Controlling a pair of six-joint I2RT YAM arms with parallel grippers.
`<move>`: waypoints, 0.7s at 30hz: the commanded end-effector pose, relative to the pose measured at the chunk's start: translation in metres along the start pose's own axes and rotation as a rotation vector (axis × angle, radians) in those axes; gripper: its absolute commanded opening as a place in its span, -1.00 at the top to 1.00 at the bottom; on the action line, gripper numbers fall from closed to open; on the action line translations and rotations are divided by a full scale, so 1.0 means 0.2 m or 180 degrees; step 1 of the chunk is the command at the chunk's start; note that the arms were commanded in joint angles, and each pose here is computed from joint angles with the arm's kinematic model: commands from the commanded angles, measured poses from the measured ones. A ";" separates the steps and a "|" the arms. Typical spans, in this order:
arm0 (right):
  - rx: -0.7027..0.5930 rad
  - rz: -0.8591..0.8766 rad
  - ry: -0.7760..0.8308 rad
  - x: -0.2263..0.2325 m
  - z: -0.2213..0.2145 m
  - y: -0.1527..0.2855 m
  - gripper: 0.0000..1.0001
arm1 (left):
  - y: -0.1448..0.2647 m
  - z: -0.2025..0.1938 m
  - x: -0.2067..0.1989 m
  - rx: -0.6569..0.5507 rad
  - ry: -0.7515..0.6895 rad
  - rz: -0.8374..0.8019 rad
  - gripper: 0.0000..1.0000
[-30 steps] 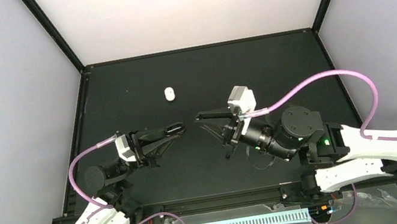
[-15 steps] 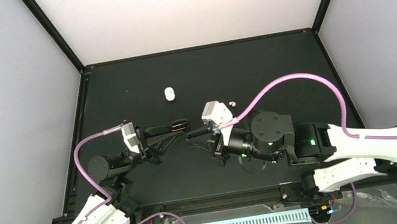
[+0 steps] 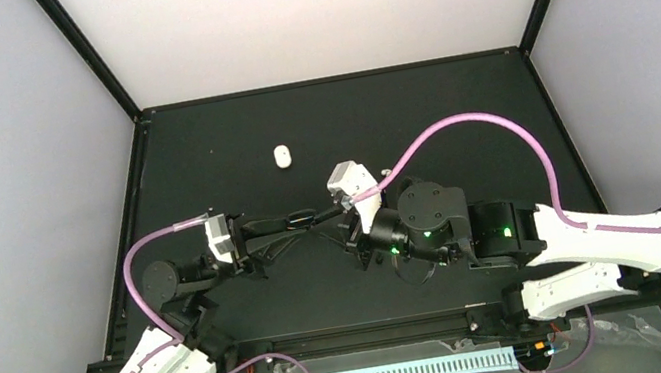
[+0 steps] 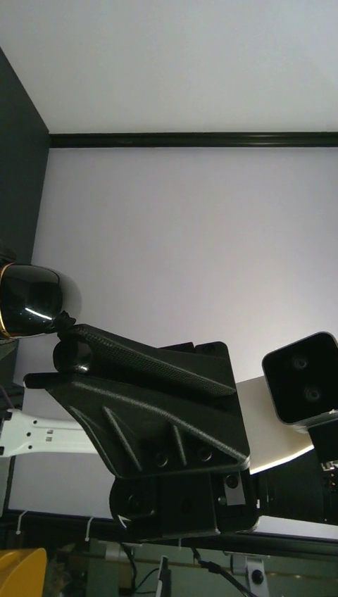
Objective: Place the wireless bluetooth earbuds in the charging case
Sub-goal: Open the charging case.
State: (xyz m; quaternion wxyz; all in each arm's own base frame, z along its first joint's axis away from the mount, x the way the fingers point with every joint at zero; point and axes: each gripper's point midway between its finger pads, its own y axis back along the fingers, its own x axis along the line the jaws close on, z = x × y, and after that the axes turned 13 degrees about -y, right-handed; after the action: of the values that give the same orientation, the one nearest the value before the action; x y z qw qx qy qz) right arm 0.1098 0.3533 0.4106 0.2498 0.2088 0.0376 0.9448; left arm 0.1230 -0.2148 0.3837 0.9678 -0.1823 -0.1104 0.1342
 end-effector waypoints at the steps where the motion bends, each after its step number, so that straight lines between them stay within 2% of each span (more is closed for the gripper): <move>1: -0.0082 -0.0116 -0.0097 -0.04 0.05 0.01 0.98 | 0.00 0.08 -0.05 -0.0072 -0.0154 -0.0168 0.97; 21: 0.0103 -0.0123 -0.0066 -0.04 0.00 -0.03 0.98 | 0.00 0.10 -0.07 -0.0097 -0.0238 -0.0180 0.97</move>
State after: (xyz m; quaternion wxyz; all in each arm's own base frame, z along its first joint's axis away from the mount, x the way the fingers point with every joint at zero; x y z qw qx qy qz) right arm 0.1190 0.3542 0.4121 0.2645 0.2198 0.0391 0.9382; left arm 0.1184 -0.2169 0.3775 0.9707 -0.1675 -0.1205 0.1231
